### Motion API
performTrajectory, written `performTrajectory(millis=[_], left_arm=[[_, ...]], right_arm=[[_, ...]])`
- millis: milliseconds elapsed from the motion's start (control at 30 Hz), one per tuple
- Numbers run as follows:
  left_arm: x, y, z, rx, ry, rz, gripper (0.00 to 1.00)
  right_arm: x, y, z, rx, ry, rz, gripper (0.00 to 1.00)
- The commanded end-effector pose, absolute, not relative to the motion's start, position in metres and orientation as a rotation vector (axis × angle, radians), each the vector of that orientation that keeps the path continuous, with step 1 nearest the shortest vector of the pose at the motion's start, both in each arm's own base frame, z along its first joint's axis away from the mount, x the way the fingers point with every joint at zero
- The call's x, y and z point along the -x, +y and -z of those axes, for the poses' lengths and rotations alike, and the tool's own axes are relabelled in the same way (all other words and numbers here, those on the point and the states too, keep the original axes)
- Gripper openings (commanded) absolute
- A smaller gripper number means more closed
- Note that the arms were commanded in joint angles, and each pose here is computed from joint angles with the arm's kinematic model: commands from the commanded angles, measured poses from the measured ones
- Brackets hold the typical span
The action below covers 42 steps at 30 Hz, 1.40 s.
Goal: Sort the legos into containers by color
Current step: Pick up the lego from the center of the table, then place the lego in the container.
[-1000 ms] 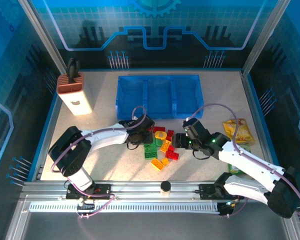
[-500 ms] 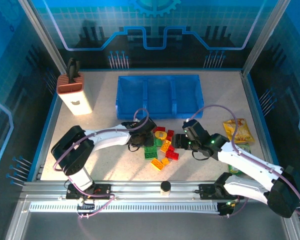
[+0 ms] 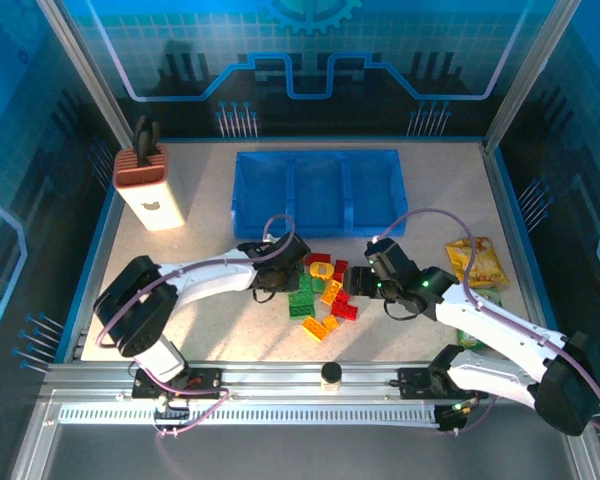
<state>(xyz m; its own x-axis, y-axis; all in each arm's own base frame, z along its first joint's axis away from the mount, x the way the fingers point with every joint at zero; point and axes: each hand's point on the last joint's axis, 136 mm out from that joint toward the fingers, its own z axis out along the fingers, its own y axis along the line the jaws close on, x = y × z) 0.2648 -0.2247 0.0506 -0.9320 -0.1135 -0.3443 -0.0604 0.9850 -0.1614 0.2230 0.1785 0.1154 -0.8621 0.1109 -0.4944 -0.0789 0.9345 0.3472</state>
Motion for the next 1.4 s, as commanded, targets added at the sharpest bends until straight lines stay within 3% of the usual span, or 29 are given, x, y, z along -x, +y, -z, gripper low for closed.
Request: performTrajectory(millis=[0, 267, 500, 633, 900, 1033, 1367], left_arm=[[-0.272, -0.216, -0.093, 0.081, 2.676, 0.192, 0.31], [-0.342, -0.178, -0.16, 0.183, 2.498, 0.276, 0.31], [-0.42, -0.17, -0.155, 0.201, 2.507, 0.249, 0.29], [-0.444, -0.172, -0.138, 0.215, 2.547, 0.231, 0.28], [-0.448, -0.169, -0.137, 0.23, 2.536, 0.22, 0.38], [-0.442, -0.162, -0.143, 0.238, 2.519, 0.205, 0.64], [-0.401, -0.154, -0.188, 0.275, 2.392, 0.369, 0.7]], right_arm=[[-0.224, 0.181, -0.115, -0.01, 2.547, -0.481, 0.69], [-0.222, 0.184, -0.112, 0.003, 2.567, -0.495, 0.69], [-0.217, 0.19, -0.107, 0.025, 2.611, -0.519, 0.69], [-0.214, 0.192, -0.105, 0.033, 2.621, -0.527, 0.7], [-0.214, 0.196, -0.096, 0.081, 2.676, -0.491, 0.71], [-0.215, 0.207, -0.097, 0.149, 2.684, -0.488, 0.71], [-0.219, 0.251, -0.117, 0.34, 2.667, -0.457, 0.68]])
